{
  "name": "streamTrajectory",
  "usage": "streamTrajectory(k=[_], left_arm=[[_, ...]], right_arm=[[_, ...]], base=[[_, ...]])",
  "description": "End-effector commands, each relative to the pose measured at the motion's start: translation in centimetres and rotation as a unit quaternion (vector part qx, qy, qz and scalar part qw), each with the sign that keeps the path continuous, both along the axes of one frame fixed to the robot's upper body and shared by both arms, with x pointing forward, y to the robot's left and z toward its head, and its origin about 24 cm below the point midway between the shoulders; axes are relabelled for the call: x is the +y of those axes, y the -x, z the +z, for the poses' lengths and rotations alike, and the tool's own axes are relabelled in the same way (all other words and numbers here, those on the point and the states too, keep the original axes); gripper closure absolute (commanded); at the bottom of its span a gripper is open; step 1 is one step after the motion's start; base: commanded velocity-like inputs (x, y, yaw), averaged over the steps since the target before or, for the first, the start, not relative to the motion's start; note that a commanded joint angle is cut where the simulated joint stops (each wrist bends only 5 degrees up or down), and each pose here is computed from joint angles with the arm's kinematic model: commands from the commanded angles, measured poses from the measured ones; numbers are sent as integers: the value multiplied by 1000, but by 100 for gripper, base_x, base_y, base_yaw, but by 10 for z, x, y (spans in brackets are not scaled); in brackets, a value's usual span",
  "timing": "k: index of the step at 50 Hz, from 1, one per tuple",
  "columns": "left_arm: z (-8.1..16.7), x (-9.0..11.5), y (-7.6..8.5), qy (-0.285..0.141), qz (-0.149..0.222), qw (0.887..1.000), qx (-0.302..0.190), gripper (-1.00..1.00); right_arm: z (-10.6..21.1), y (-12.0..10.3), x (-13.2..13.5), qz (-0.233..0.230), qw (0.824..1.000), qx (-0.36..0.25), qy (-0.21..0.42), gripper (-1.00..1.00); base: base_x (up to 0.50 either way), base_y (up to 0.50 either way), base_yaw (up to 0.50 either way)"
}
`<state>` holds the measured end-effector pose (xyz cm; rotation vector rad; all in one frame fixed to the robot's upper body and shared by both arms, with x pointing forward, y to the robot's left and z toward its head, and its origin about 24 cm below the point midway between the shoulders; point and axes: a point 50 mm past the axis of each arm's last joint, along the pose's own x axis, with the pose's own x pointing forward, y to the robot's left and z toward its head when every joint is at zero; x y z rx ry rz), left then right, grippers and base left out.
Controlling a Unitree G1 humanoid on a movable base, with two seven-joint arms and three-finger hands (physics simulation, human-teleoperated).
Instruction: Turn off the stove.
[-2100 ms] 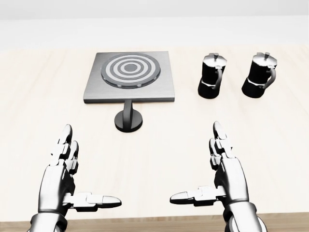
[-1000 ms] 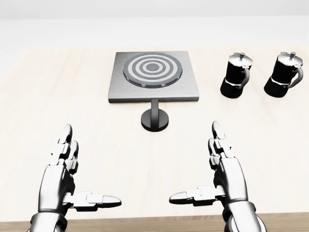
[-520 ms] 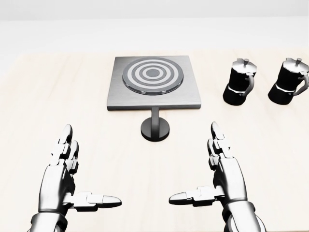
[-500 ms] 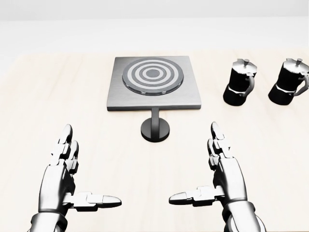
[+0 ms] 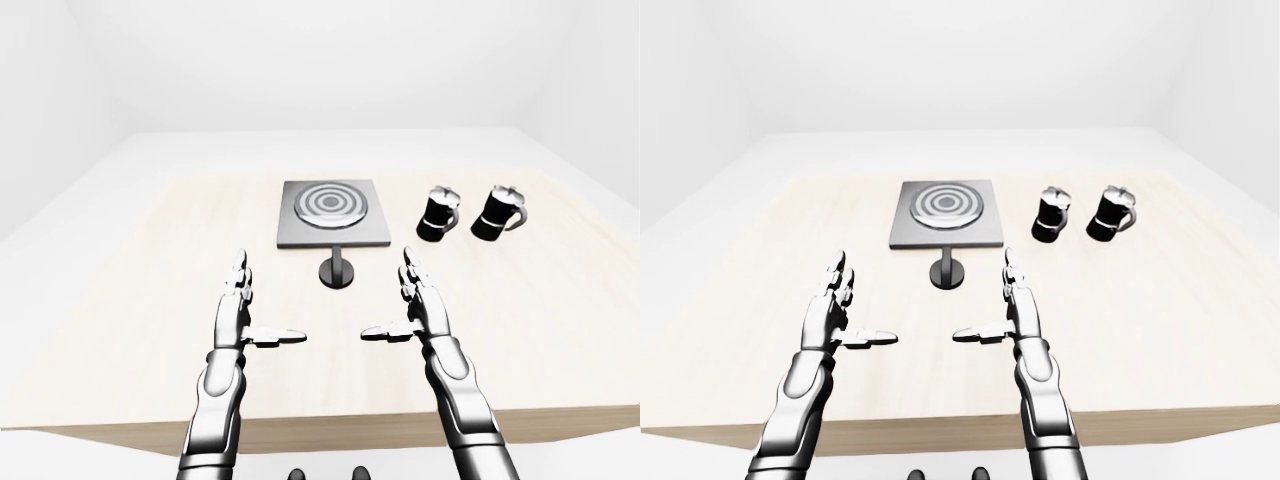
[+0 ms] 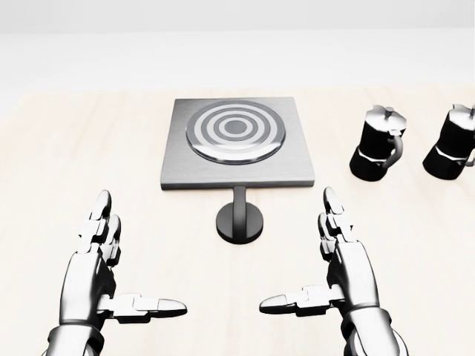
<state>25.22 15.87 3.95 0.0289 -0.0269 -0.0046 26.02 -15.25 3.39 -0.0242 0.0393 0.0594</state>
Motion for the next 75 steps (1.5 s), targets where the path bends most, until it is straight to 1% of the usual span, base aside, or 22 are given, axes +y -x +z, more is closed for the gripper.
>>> streamTrajectory(k=[1, 36, 44, 45, 47, 48, 49, 50, 51, 53, 55, 56, 57, 58, 60, 63, 66, 68, 69, 72, 74, 75], left_arm=[[0, 0, 0, 0, 0, 1000, 0, -100], [-2, 0, -1, -3, -2, 1000, 2, -100], [1, 3, -2, 7, 7, 1000, 6, -100], [2, 5, -4, 13, 18, 1000, 2, -100], [3, 7, -5, 13, 18, 1000, 9, -100], [3, 9, -9, 7, 40, 999, 12, -100], [5, 9, -9, 16, 31, 999, 15, -100], [5, 10, -10, 15, 35, 999, 15, -100], [7, 13, -12, 18, 53, 998, 11, -100], [9, 16, -13, 22, 53, 998, 15, -100], [13, 23, -13, 20, 81, 997, 0, -100], [16, 27, -13, 5, 95, 995, -18, -100], [18, 29, -12, 4, 100, 995, -29, -100], [21, 33, -17, 11, 119, 993, -19, -100], [26, 43, -15, 14, 150, 988, -29, -100], [29, 51, -16, 24, 171, 984, -33, -100], [29, 57, -16, 35, 180, 983, -30, -100], [31, 64, -14, 39, 201, 978, -36, -100], [32, 65, -13, 35, 201, 978, -41, -100], [36, 72, -10, 47, 215, 974, -47, -100], [38, 77, -9, 44, 235, 970, -51, -100], [38, 83, -7, 52, 251, 965, -51, -100]], right_arm=[[-1, 0, 0, 0, 1000, 0, 0, -100], [-1, -1, 0, 0, 1000, 3, -1, -100], [-1, -1, 0, 0, 1000, 2, 0, -100], [0, -1, 0, 1, 1000, 0, 0, -100], [0, -1, 0, 0, 1000, 0, -1, -100], [0, -1, 0, 0, 1000, 0, 0, -100], [-1, -1, 0, -1, 1000, 1, -1, -100], [0, -1, 0, 0, 1000, -1, 0, -100], [0, -1, 0, 0, 1000, -1, 0, -100], [0, -1, 0, 0, 1000, -1, 0, -100], [-1, -2, 0, 0, 1000, 1, 1, -100], [0, -1, 1, 2, 1000, 0, 3, -100], [0, -2, 1, 2, 1000, 1, 3, -100], [-1, -2, 1, 2, 1000, 1, 4, -100], [0, -1, 1, 2, 1000, 2, 5, -100], [-2, -2, 1, 2, 1000, 3, 5, -100], [-1, -3, 2, 2, 1000, 5, 6, -100], [-2, -3, 2, 3, 1000, 6, 6, -100], [-3, -3, 1, 3, 1000, 6, 6, -100], [-2, -3, 1, 2, 1000, 6, 6, -100], [-2, -3, 1, 2, 1000, 6, 7, -100], [-1, -3, 2, 2, 1000, 4, 6, -100]], base=[[18, 0, 0], [18, 0, 0], [18, 0, 0], [16, 0, 0], [8, 0, 0], [0, 0, 0], [0, 0, 0], [0, 0, 0], [0, 0, 0], [0, 0, 0], [0, 0, 0], [0, 0, 0], [0, 0, 0], [0, 0, 0], [0, 0, 0], [0, 0, 0], [0, 0, 0], [0, 0, 0], [0, 0, 0], [0, 0, 0], [0, 0, 0], [0, 0, 0]])
